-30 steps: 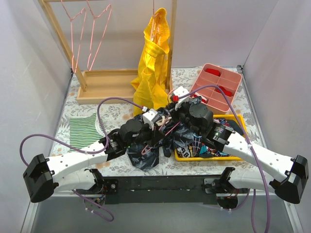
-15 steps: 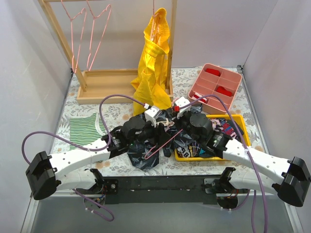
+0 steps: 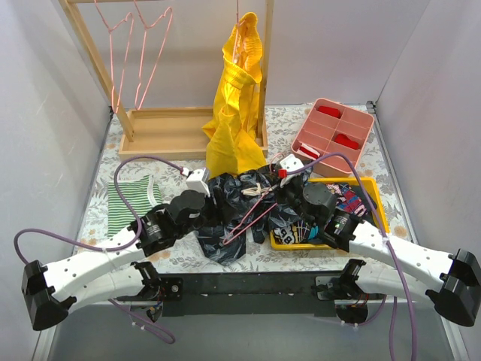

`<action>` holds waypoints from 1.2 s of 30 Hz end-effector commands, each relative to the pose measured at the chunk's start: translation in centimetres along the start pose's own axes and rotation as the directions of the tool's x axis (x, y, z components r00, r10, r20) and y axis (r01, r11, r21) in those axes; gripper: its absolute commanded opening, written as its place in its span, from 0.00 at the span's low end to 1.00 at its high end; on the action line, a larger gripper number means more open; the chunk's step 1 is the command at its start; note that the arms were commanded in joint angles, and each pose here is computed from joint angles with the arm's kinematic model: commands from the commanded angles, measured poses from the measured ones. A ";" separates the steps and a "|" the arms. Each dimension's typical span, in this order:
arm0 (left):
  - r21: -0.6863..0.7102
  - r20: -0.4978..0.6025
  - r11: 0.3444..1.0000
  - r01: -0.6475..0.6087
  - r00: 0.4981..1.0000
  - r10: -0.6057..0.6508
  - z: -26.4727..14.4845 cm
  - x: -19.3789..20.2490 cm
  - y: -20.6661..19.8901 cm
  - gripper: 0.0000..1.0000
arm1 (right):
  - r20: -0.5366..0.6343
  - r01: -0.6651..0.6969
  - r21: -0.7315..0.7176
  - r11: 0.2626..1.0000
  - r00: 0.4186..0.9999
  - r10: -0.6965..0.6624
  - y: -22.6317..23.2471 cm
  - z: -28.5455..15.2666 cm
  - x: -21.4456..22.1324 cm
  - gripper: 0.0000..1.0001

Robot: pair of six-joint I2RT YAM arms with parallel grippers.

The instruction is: Place the shorts on the hanger

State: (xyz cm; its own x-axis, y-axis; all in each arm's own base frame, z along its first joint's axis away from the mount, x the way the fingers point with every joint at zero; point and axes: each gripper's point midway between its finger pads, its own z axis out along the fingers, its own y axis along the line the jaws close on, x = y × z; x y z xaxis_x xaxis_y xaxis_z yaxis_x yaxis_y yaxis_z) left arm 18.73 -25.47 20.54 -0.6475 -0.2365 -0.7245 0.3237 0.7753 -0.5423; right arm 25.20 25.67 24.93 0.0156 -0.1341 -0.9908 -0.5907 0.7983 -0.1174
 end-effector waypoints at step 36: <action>-0.236 -0.136 0.971 0.037 0.988 -0.071 7.6 5.9 8.1 0.31 | 0.107 -0.033 0.034 0.999 0.994 0.030 -0.8 0.0 -3.3 0.01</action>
State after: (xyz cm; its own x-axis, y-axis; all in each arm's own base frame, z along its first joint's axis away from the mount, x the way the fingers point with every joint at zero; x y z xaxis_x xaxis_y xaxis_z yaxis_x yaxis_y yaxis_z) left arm 21.08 -24.37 6.78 -0.8024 -0.1790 -0.5693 0.1099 0.8934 -0.4357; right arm 25.24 25.51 24.93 0.0174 -0.1299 -0.9914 -0.5846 0.8031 -0.1154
